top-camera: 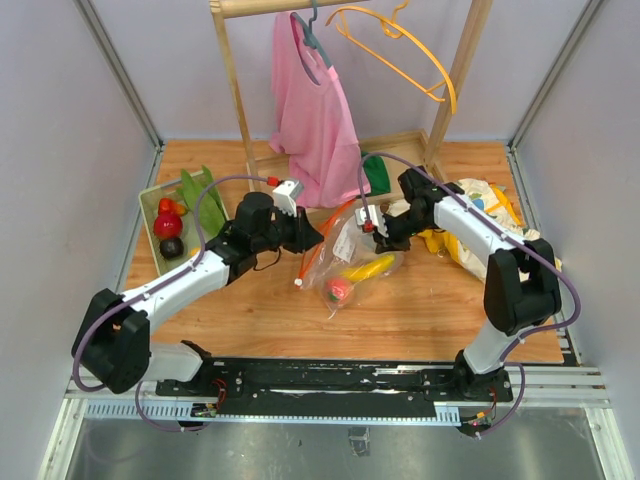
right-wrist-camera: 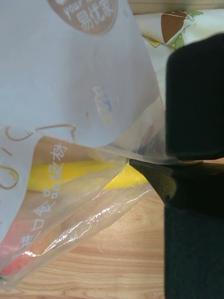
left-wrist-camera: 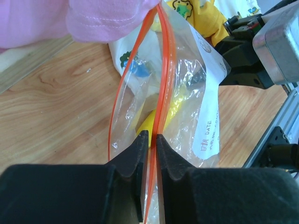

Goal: Open the zip-top bag and remove the fake food
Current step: Pick up the fake fruit from the zipper food storage bag.

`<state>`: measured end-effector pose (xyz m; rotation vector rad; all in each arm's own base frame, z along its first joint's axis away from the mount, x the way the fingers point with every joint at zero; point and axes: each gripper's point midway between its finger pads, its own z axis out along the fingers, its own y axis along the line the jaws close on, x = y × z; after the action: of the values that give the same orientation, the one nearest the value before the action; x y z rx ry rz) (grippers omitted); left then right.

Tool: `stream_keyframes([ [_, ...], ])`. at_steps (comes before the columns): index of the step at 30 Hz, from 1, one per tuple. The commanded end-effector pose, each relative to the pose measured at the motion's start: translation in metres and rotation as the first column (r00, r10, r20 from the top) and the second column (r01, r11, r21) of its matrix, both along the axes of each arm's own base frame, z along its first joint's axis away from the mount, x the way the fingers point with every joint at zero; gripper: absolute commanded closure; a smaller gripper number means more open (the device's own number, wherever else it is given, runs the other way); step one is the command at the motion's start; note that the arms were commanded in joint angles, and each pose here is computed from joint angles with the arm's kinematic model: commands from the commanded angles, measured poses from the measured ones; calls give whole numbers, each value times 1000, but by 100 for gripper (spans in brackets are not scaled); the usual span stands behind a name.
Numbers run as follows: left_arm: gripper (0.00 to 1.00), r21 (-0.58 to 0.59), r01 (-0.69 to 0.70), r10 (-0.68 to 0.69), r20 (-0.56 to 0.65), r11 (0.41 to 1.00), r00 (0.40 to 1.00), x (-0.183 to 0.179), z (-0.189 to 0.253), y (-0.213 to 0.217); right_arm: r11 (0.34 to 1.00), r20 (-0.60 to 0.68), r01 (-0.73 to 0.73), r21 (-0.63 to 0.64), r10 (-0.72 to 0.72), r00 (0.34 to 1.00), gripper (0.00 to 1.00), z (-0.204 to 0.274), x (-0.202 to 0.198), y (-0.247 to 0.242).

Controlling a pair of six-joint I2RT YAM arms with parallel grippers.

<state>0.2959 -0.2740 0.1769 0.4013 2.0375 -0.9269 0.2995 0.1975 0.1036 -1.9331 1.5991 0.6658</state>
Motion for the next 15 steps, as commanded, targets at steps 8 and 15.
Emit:
stream_keyframes([
  [8,65,-13,-183,183,98,983,978,9,38,30,996,20,-81,31,81,997,99,9,-15,16],
  [15,74,56,-207,206,35,977,978,15,21,36,995,20,-92,34,91,996,99,8,-17,16],
])
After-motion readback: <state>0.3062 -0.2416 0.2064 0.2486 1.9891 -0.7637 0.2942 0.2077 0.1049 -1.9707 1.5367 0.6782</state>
